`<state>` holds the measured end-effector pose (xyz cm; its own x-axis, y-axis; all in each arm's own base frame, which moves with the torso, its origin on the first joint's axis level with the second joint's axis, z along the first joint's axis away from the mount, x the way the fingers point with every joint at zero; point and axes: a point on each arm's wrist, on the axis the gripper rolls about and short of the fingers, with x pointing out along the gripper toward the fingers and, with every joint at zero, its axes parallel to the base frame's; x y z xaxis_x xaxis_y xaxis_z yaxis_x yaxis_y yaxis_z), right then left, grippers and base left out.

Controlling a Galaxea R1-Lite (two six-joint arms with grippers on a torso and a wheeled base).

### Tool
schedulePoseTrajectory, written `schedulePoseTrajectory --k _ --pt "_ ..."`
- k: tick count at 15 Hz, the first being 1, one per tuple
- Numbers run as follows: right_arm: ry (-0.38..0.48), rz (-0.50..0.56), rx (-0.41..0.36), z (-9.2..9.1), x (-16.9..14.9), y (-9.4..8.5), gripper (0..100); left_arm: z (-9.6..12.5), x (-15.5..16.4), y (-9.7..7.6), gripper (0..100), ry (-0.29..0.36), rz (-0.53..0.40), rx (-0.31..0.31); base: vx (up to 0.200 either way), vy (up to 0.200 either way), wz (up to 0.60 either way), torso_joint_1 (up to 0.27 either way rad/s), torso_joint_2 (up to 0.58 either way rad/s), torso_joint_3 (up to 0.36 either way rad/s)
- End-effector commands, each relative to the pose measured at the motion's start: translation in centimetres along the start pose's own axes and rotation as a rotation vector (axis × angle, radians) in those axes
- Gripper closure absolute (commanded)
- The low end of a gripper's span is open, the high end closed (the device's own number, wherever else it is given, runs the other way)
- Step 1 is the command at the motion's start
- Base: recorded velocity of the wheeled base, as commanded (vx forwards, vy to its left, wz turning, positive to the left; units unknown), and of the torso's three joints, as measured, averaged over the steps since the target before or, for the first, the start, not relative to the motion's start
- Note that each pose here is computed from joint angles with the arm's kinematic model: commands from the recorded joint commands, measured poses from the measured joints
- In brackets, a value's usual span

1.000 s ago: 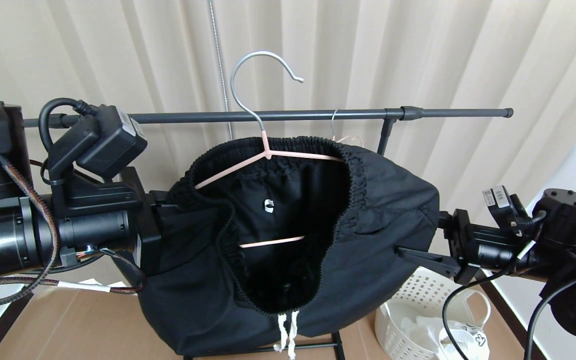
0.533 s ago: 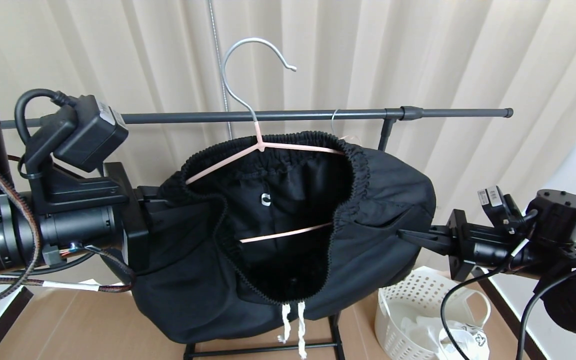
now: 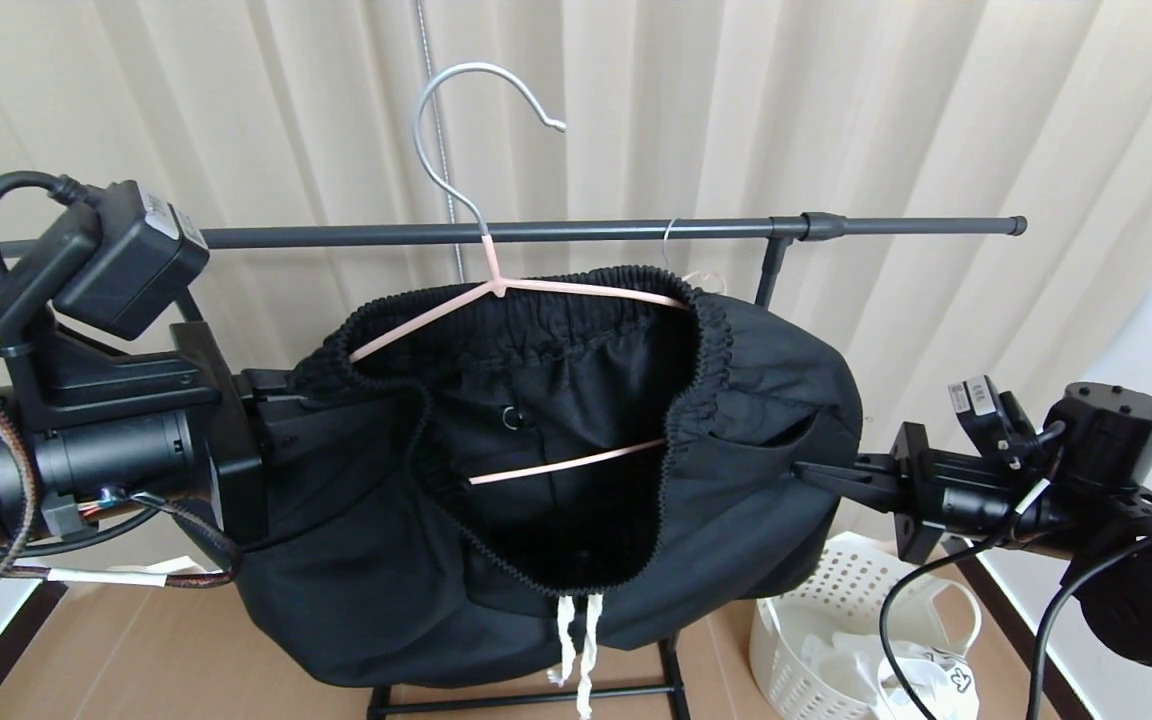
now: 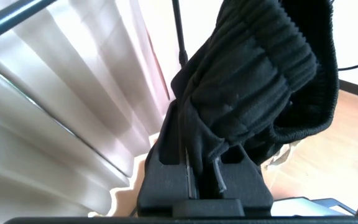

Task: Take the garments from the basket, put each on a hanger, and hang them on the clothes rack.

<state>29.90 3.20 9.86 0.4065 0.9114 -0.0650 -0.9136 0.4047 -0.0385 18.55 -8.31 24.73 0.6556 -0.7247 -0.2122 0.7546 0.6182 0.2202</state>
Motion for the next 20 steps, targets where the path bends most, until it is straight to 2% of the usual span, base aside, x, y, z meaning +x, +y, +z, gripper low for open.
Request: schedulePoseTrajectory --k 1,7,8,11,16,19,20 --pt "0.000 0.002 0.000 0.0 0.0 0.2 100 -0.3 0.0 -0.1 100 0.009 -0.001 -0.003 0.000 0.000 0.00 0.000 0.00 0.000" --pt "0.000 0.002 -0.011 0.1 -0.1 0.4 100 -0.4 0.2 0.0 100 0.016 -0.004 -0.008 0.000 0.000 0.00 0.000 0.00 0.000" --pt "-0.002 0.002 -0.015 0.2 -0.2 0.4 0 -0.5 0.2 0.0 100 0.016 -0.002 -0.012 0.000 0.000 0.00 0.000 0.00 0.000" --pt "-0.014 0.007 -0.038 1.2 -0.3 1.0 0 -0.5 0.3 0.1 100 0.020 -0.002 -0.015 0.000 0.000 0.00 0.000 0.00 0.000" --pt "-0.044 0.014 -0.095 3.3 -0.7 2.4 0 -1.7 1.1 1.3 100 0.073 0.032 -0.055 0.000 0.000 0.00 0.000 0.00 0.000" --pt "-0.050 -0.075 -0.107 4.4 0.1 3.1 0 -2.7 1.8 2.2 100 0.118 0.064 -0.081 0.000 0.000 0.00 0.000 0.00 0.000" --pt "-0.066 -0.125 -0.059 5.2 1.0 3.8 0 -3.2 2.5 2.6 100 0.152 0.097 -0.109 0.000 0.000 0.00 0.000 0.00 0.000"
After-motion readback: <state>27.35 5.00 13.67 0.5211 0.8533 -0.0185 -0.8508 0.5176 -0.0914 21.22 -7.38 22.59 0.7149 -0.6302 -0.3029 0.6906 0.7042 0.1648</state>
